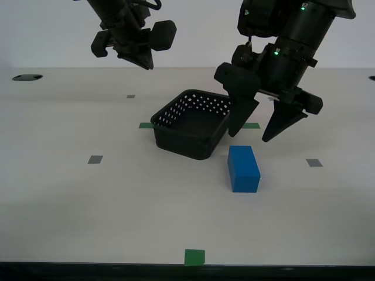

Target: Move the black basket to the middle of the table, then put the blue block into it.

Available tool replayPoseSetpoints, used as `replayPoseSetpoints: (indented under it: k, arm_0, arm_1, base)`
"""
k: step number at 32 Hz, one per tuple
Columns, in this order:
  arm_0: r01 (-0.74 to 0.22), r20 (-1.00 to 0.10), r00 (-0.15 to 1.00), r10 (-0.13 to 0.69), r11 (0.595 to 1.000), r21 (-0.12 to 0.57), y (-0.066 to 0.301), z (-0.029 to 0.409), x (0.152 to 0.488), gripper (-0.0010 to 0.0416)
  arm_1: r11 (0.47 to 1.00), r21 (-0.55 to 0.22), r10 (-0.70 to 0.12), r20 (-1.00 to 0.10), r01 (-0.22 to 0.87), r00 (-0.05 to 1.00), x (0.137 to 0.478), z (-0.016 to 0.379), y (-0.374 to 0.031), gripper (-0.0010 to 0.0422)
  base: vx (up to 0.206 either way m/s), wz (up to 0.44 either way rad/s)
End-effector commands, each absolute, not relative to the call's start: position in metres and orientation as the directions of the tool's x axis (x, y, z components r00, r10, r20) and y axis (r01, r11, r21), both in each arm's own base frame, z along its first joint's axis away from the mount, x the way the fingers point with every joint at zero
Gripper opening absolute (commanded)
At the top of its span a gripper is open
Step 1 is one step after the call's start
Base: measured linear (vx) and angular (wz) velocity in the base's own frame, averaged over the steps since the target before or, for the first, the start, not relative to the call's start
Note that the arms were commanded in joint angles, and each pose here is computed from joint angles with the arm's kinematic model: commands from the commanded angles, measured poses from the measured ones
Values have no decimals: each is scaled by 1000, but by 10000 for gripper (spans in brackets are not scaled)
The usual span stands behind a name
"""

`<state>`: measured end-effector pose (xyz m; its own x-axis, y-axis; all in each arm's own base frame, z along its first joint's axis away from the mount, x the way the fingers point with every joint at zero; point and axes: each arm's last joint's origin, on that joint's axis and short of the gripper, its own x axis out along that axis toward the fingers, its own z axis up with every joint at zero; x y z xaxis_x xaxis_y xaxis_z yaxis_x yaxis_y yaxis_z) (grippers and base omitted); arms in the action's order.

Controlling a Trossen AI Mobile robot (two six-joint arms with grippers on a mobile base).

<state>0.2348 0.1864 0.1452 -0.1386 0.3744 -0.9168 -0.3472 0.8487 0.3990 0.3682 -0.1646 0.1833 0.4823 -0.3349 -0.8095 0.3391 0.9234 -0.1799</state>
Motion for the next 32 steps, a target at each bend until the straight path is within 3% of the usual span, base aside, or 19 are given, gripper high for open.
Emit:
replayPoseSetpoints:
  k: [1,2,3,18,20,23,25,27,28,32]
  arm_0:
    - [-323,-920,-157,360,861,392,189,141,228,351]
    - [-321,-922,-158,354,864,387,190,141,227,350]
    - [-334,-948,-120,296,887,319,193,134,222,348]
    - [-277,-947,-237,217,919,279,217,79,239,347]
    - [-282,-947,-235,218,918,281,220,81,239,315]
    - [-276,-947,-231,222,919,282,222,83,241,233]
    - [-271,-947,-235,218,921,279,221,83,240,102]
    - [-272,-947,-236,217,921,279,221,83,240,9]
    - [-272,-947,-237,219,920,281,221,84,240,-7]
    - [-277,-945,-216,244,913,299,220,103,239,0]
  arm_1:
    - [922,-175,-335,-808,345,486,369,184,-164,27]
    - [922,-175,-334,-808,345,486,369,184,-164,27]
    - [922,-175,-335,-806,345,488,369,184,-164,27]
    - [924,-171,-327,-817,341,475,368,183,-162,27]
    - [924,-170,-326,-818,342,475,369,183,-161,27]
    - [924,-169,-326,-818,343,475,369,183,-161,27]
    - [923,-167,-326,-818,346,475,369,183,-161,27]
    - [923,-165,-325,-818,347,475,369,183,-161,27]
    - [923,-164,-325,-817,349,475,369,183,-161,27]
    - [922,-157,-322,-818,354,477,370,183,-159,27]
  base:
    - [0,0]
    - [0,0]
    - [0,0]
    - [0,0]
    - [0,0]
    - [0,0]
    - [0,0]
    - [0,0]
    - [0,0]
    - [0,0]
